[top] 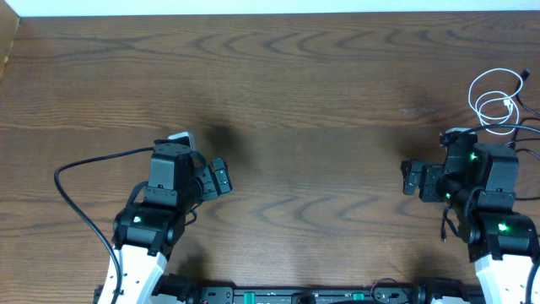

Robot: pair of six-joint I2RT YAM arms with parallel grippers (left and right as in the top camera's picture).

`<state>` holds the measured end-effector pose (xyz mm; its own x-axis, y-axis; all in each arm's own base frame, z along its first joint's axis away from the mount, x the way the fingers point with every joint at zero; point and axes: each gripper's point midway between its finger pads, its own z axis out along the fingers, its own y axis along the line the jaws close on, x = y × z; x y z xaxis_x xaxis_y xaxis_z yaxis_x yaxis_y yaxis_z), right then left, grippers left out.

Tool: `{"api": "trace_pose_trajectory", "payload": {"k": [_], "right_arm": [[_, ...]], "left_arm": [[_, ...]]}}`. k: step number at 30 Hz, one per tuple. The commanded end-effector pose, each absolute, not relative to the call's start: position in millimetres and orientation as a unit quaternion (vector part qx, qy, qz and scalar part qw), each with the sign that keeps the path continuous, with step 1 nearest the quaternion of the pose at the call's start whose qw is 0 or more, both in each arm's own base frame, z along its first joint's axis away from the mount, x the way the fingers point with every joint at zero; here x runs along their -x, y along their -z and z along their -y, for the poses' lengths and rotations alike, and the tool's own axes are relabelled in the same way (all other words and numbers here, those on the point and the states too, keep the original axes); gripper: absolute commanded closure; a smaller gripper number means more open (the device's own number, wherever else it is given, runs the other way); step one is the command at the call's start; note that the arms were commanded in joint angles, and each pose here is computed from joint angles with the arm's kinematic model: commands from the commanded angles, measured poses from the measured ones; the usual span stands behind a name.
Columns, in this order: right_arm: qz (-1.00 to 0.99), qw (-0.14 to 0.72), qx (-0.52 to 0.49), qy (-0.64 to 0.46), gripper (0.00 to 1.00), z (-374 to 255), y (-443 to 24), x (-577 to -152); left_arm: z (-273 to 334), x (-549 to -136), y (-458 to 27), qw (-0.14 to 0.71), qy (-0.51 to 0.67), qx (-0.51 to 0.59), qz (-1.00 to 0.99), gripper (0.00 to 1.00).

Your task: Untangle cables

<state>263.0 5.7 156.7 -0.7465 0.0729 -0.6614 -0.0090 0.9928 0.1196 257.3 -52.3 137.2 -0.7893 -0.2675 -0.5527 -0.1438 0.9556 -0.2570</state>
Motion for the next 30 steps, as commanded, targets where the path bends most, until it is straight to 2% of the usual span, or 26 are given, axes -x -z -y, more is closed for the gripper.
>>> {"api": "trace_pose_trajectory", "payload": {"k": [1, 6, 16, 22, 30], "right_arm": [[-0.930, 0.365, -0.016, -0.034, 0.01, 1.2, -159.2, -259.5], [-0.905, 0.426, -0.006, -0.001, 0.01, 9.4, -184.2, -260.6], [-0.754, 0.656, 0.029, -0.009, 0.01, -2.9, -246.0, -254.6], [-0.678, 0.734, 0.040, -0.007, 0.01, -9.2, -245.4, -245.4], [-0.606, 0.794, 0.045, -0.004, 0.01, -11.6, -239.3, -237.6]], "left_arm": [[53.0, -257.6, -134.2, 0.299, 0.101, 0.111, -0.942, 0.01], [53.1, -257.8, -128.5, 0.288, 0.097, 0.111, -0.946, 0.01], [53.2, -258.2, -121.5, 0.275, 0.093, 0.112, -0.950, 0.01], [53.2, -258.3, -120.4, 0.273, 0.092, 0.112, -0.951, 0.01], [53.2, -258.3, -120.4, 0.273, 0.092, 0.112, -0.951, 0.01]]}}
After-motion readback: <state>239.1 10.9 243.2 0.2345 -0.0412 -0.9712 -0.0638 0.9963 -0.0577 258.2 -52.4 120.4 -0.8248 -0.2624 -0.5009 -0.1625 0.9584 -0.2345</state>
